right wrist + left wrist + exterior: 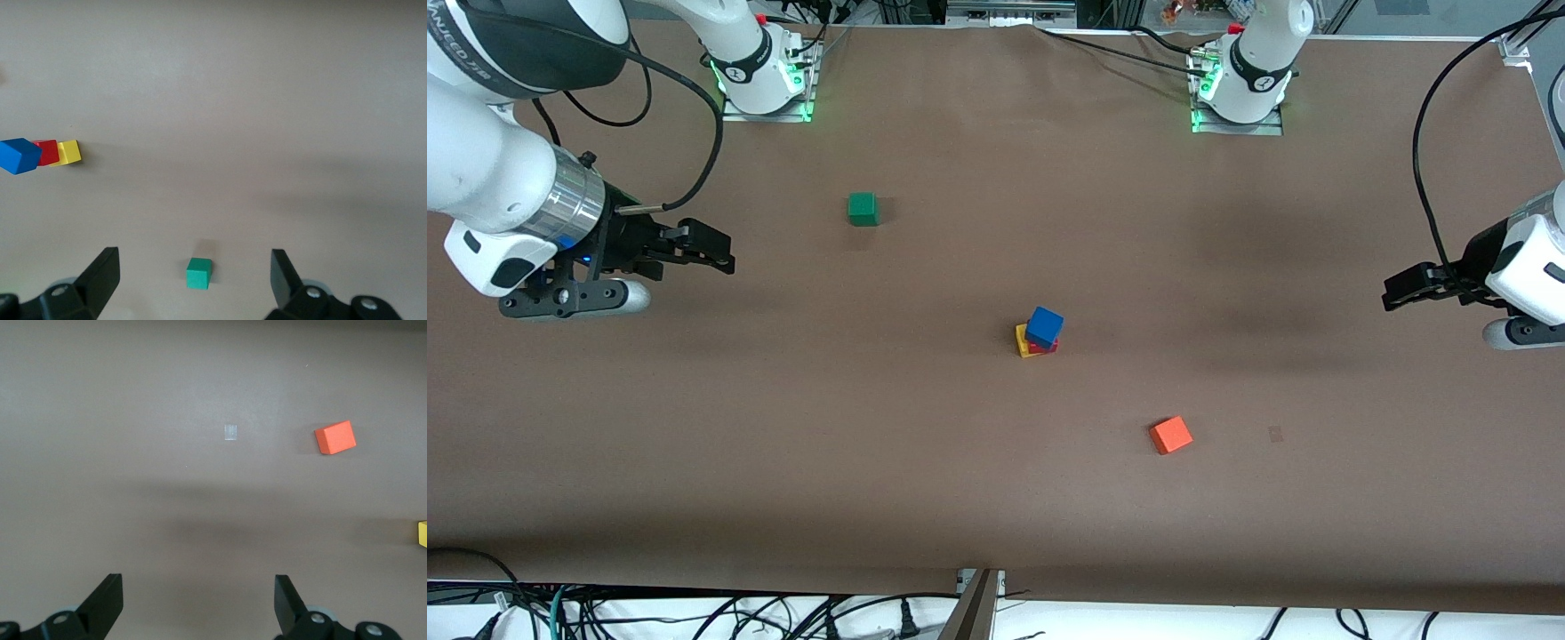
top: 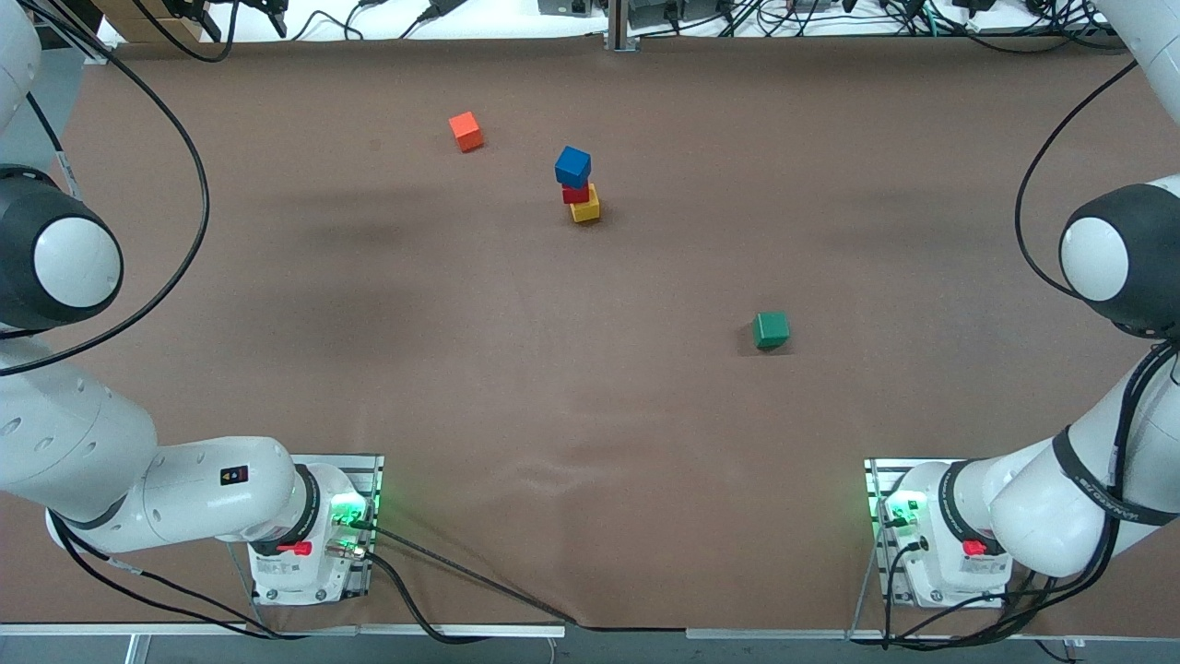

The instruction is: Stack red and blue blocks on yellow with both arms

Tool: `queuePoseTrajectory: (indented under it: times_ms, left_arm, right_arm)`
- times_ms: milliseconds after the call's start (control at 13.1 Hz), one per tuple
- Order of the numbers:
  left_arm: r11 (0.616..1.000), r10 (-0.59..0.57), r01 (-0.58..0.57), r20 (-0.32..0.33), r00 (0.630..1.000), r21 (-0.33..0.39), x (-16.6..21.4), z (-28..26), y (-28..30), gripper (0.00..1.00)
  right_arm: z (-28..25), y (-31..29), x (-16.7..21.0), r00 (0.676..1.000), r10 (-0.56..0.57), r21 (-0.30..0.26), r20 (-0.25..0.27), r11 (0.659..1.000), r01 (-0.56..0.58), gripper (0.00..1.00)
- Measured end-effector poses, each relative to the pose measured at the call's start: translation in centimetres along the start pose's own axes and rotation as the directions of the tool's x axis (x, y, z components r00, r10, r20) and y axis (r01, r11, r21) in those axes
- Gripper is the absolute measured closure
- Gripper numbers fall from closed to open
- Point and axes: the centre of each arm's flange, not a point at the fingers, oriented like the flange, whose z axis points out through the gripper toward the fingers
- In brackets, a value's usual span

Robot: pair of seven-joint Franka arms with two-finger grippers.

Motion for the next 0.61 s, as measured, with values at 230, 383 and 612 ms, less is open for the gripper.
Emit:
queuePoseTrajectory:
  times_ms: [230,383,612]
  left_arm:
    - [1.000,0.000,0.000,0.000,1.000,0.000,0.00,-0.01,0.00,0.00]
    - [1.000,0.000,0.000,0.000,1.000,0.000,0.01,0.00,0.00,0.00]
    - [1.000,0.000,0.000,0.000,1.000,0.000,0.01,0.02,0.00,0.00]
  right_arm:
    - [0.24,0.03,0.12,1.000,0.000,-0.014,-0.001,1.000,0.000,0.00]
    - [0.34,-0.10,0.14,1.000,-0.002,-0.016,0.001,1.000,0.002,0.00]
    - [0.69,-0.35,0.18,1.000,-0.005,-0.021,0.006,1.000,0.006,0.00]
